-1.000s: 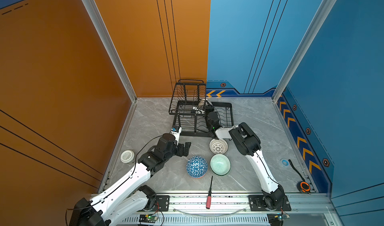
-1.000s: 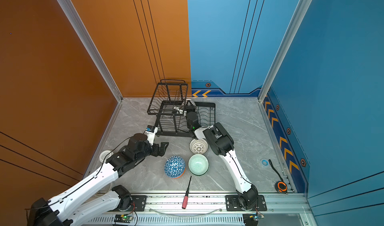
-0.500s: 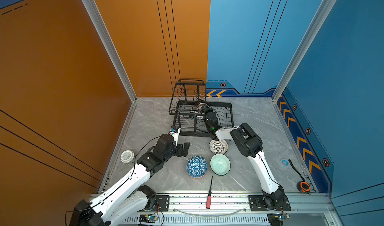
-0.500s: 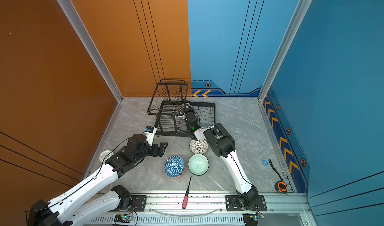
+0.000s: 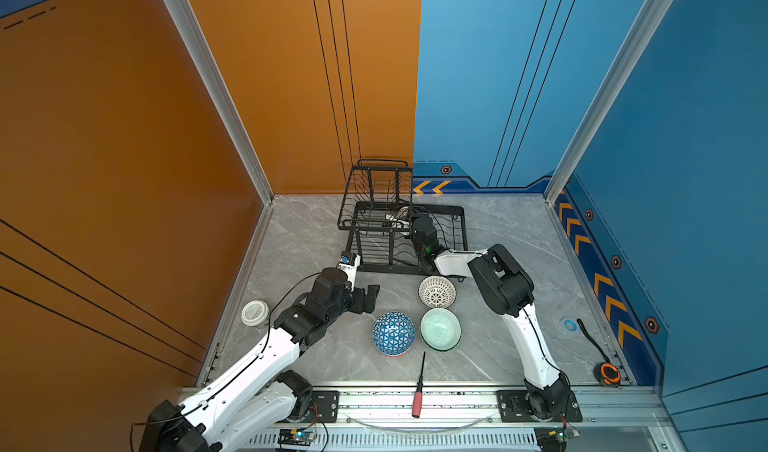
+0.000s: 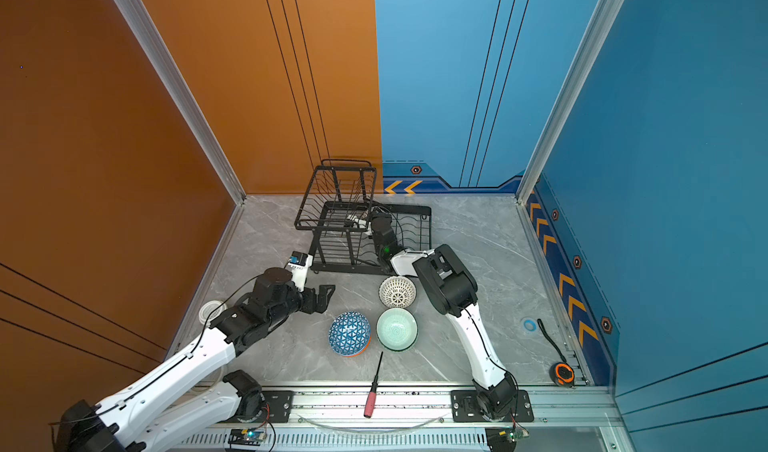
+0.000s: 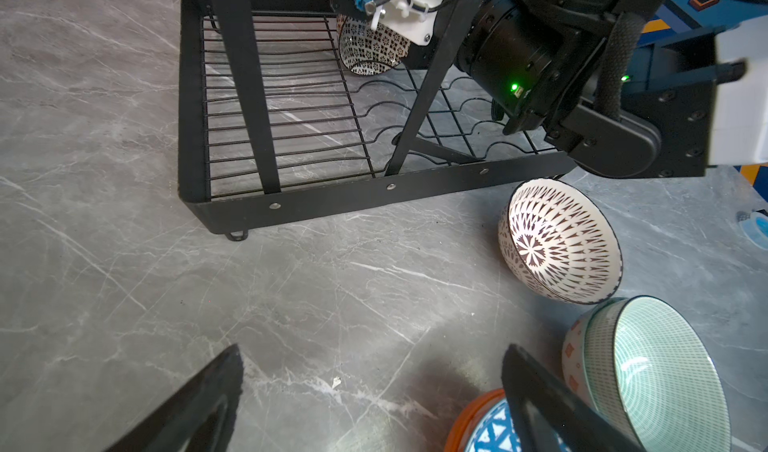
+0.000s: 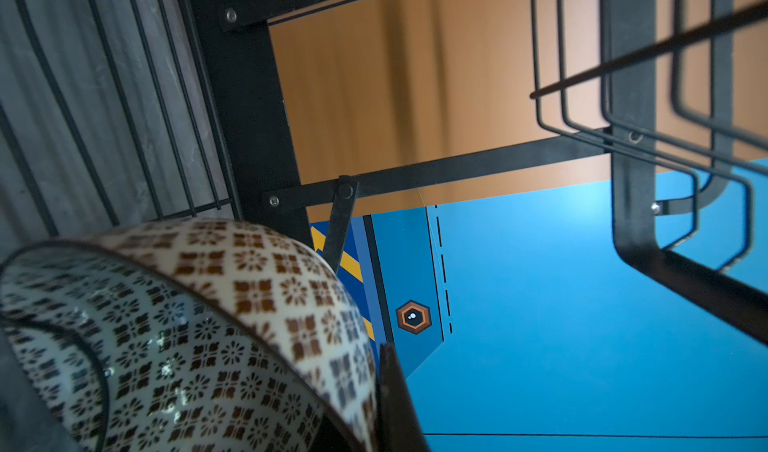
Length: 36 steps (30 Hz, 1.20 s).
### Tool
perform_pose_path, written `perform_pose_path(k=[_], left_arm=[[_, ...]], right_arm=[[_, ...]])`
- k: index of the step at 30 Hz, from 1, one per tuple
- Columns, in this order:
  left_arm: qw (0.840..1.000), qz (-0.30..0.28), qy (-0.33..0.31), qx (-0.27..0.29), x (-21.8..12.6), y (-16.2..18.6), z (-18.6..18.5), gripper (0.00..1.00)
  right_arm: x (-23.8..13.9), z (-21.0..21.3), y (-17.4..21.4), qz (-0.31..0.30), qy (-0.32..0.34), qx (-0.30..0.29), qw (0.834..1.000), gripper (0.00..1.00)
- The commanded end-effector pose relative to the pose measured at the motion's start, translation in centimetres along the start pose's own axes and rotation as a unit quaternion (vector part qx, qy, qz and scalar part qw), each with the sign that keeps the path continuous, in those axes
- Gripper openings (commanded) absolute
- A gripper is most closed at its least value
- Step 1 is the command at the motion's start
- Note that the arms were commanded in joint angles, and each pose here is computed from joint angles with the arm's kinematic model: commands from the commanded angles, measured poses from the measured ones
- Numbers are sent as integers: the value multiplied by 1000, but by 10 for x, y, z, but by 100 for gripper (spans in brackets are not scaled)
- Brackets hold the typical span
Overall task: Load the bowls into the dish rack
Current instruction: 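Lower the bowl into the rack's wire slots with the right gripper, then open the right gripper and withdraw it from the rack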
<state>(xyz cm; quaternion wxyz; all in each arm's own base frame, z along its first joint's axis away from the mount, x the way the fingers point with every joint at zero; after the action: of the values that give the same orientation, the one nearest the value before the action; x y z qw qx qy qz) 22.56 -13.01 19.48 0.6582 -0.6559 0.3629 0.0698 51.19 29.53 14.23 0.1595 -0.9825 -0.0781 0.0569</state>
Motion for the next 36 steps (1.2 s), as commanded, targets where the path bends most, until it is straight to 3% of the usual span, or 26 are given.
perform_pose_path(k=[1, 4, 8, 15, 24, 27, 32, 36], left_arm=[[1000, 2, 5, -7, -1, 5, 1, 98], [1000, 2, 5, -7, -1, 5, 1, 98], [1000, 2, 5, -7, -1, 5, 2, 98], [1000, 1, 4, -7, -1, 5, 2, 98], [1000, 2, 4, -8, -1, 6, 2, 98], [1000, 3, 6, -10, -1, 6, 2, 98], [1000, 1, 9, -13, -2, 5, 1, 98], [1000, -1, 9, -15, -4, 5, 1, 98]], right_arm=[[-2, -15, 0, 19, -5, 18, 1000, 0], [-1, -14, 1, 24, -5, 18, 1000, 0], [-1, -13, 3, 31, -5, 21, 999, 11], [-1, -18, 3, 39, -2, 19, 999, 17], [-8, -33, 0, 42, -1, 24, 999, 37], [-15, -38, 1, 42, -4, 27, 999, 51], [-25, -44, 6, 45, -4, 27, 999, 94], [-39, -49, 14, 59, -9, 26, 998, 99]])
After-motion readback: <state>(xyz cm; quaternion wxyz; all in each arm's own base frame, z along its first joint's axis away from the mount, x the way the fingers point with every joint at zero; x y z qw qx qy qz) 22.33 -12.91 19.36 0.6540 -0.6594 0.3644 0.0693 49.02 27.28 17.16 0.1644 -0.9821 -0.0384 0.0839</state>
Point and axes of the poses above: each gripper's point midway between its finger pads, its own x axis out along the fingers, its own z axis along the line the jaws close on, y = z × x, the point moved 6 cm from there along -x, back along the fingers, and after that the axes turned 6 degrees about x, right-handed, at the moved point
